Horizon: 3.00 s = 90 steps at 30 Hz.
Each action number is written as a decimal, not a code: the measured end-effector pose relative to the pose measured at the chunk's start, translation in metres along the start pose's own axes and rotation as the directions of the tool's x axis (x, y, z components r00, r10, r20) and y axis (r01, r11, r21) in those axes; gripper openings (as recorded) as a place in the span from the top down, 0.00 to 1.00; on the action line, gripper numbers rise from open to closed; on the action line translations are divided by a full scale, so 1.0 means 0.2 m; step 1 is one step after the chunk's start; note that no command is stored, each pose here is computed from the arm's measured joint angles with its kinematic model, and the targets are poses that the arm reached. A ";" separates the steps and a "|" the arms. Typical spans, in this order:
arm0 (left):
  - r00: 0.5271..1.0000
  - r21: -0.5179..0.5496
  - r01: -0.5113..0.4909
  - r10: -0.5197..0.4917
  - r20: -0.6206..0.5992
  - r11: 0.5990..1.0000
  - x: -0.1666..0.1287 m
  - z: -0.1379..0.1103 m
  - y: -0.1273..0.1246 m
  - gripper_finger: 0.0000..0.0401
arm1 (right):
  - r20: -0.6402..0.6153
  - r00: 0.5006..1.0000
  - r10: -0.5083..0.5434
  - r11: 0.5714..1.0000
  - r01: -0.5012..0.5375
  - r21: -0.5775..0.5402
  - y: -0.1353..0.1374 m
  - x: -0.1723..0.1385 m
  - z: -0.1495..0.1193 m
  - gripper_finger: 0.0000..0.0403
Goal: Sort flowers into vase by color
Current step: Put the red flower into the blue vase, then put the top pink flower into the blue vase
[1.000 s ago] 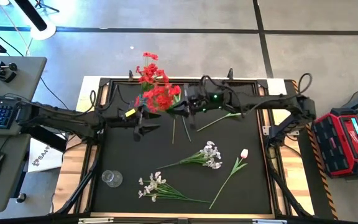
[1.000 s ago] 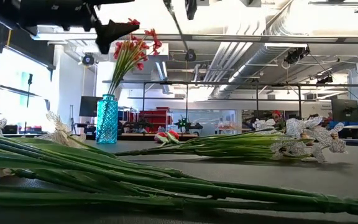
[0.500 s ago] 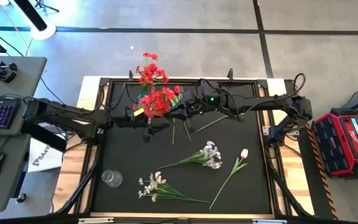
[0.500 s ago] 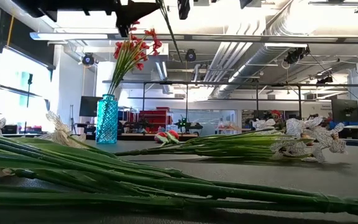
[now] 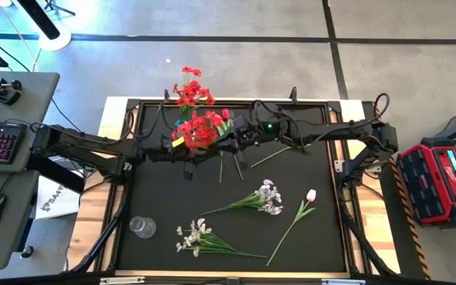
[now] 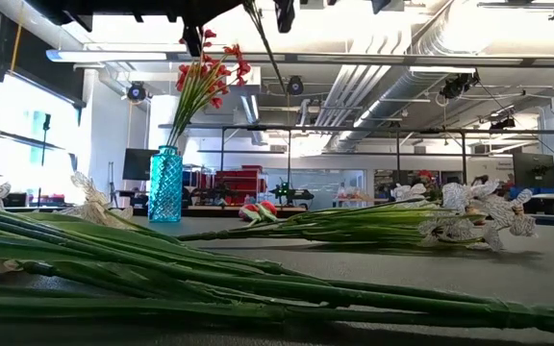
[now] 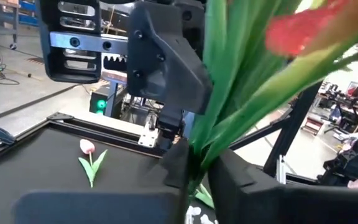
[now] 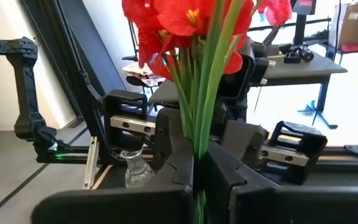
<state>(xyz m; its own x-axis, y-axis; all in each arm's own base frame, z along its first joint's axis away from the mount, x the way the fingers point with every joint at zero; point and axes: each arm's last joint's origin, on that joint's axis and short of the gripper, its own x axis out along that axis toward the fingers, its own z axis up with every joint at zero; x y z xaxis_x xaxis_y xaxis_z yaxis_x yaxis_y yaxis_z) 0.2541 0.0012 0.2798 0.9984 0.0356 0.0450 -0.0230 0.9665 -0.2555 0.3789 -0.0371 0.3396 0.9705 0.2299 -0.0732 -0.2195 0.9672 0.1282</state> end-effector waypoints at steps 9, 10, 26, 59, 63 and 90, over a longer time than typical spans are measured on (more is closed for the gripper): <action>0.976 0.032 -0.197 0.199 -0.093 0.980 -0.07 -0.01 0.03 0.99 | -0.117 0.991 -0.072 0.981 0.091 0.170 -0.03 -0.06 -0.02 0.69; 0.969 0.037 -0.227 0.229 -0.096 0.973 -0.09 0.00 0.03 0.99 | -0.140 0.985 -0.097 0.974 0.123 0.188 -0.03 -0.08 -0.01 0.65; 0.744 0.203 -0.662 0.664 0.069 0.721 -0.56 0.21 0.06 0.99 | -0.402 0.790 -0.463 0.823 0.551 0.136 -0.02 -0.32 -0.02 0.54; 0.637 0.151 -0.758 0.770 -0.036 0.635 -0.48 0.17 0.31 0.99 | -0.506 0.671 -0.543 0.735 0.671 0.102 -0.11 -0.38 -0.08 0.55; 0.616 0.154 -0.773 0.787 -0.049 0.615 -0.47 0.16 0.32 0.98 | -0.508 0.669 -0.543 0.734 0.672 0.101 -0.11 -0.38 -0.08 0.55; 0.554 0.040 -0.808 0.781 -0.289 0.588 -0.51 0.03 0.33 0.46 | -0.733 0.470 -0.491 0.476 0.850 0.227 -0.08 -0.47 -0.19 0.43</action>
<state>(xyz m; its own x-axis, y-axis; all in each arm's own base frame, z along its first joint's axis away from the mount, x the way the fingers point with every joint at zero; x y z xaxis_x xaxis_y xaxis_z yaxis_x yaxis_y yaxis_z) 0.1511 0.0641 0.2647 0.5506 0.7006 -0.4538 -0.8219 0.5501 -0.1478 0.2871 -0.0700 0.3069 0.4908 -0.2873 -0.8225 0.7432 0.6307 0.2232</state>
